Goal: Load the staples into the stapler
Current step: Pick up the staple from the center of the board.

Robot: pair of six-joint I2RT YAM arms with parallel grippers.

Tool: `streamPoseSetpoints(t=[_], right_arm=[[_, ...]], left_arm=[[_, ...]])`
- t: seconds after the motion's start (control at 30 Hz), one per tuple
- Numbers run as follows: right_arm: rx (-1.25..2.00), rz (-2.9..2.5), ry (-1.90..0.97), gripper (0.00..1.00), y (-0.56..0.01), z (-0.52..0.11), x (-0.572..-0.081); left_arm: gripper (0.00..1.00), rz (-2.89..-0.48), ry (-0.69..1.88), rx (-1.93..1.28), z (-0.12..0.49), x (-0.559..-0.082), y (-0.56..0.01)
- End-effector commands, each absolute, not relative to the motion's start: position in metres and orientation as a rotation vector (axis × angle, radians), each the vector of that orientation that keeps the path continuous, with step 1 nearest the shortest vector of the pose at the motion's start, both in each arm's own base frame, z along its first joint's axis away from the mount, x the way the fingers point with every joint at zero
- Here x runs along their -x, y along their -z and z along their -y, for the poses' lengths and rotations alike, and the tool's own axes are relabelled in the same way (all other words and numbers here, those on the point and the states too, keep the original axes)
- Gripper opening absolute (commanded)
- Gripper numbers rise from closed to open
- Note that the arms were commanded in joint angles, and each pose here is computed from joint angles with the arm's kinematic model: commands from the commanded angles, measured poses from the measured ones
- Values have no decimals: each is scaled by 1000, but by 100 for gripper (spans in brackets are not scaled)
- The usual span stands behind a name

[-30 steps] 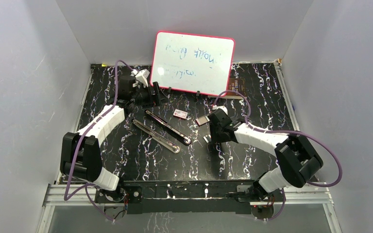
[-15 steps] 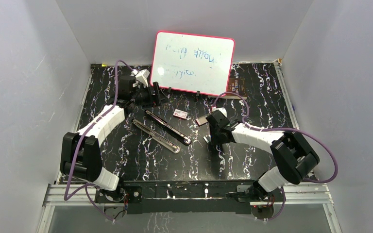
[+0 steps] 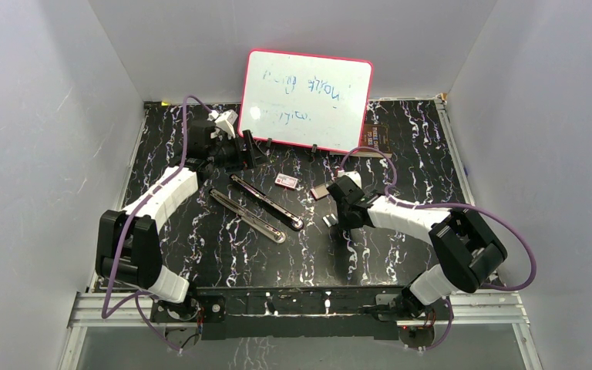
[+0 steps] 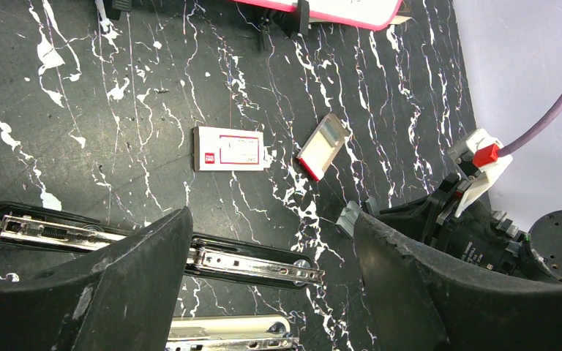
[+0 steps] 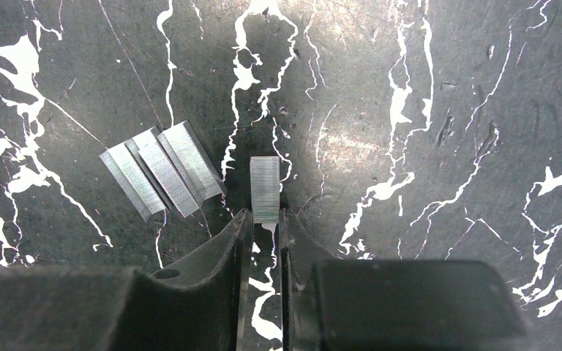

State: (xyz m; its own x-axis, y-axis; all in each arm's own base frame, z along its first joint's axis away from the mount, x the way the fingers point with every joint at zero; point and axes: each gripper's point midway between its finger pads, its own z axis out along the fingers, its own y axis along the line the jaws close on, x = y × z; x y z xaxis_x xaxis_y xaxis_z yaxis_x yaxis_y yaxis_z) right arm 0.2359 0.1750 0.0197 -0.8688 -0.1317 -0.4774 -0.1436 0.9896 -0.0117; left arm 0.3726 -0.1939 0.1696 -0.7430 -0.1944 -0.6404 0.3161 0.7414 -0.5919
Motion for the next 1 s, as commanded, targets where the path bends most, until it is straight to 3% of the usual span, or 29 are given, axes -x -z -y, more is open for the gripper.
streamPoseSetpoints(t=[0.0, 0.13, 0.27, 0.43, 0.7, 0.97], right_arm=[[172, -2641, 8, 24, -16, -168, -233], [169, -2645, 10, 22, -14, -168, -232], [158, -2625, 2, 14, -20, -168, -235], [157, -2504, -86, 9, -58, -178, -251], [430, -2085, -594, 9, -164, -243, -259], [739, -1664, -998, 8, -249, -302, -229]], left_arm=[[79, -2200, 945, -124, 198, -372, -181], [79, -2201, 946, -123, 198, -372, -180], [79, -2196, 947, -123, 198, -372, -182], [79, -2136, 971, -123, 200, -375, -202], [81, -1890, 1154, -197, 219, -363, -266], [81, -1479, 1317, -423, 228, -309, -329]])
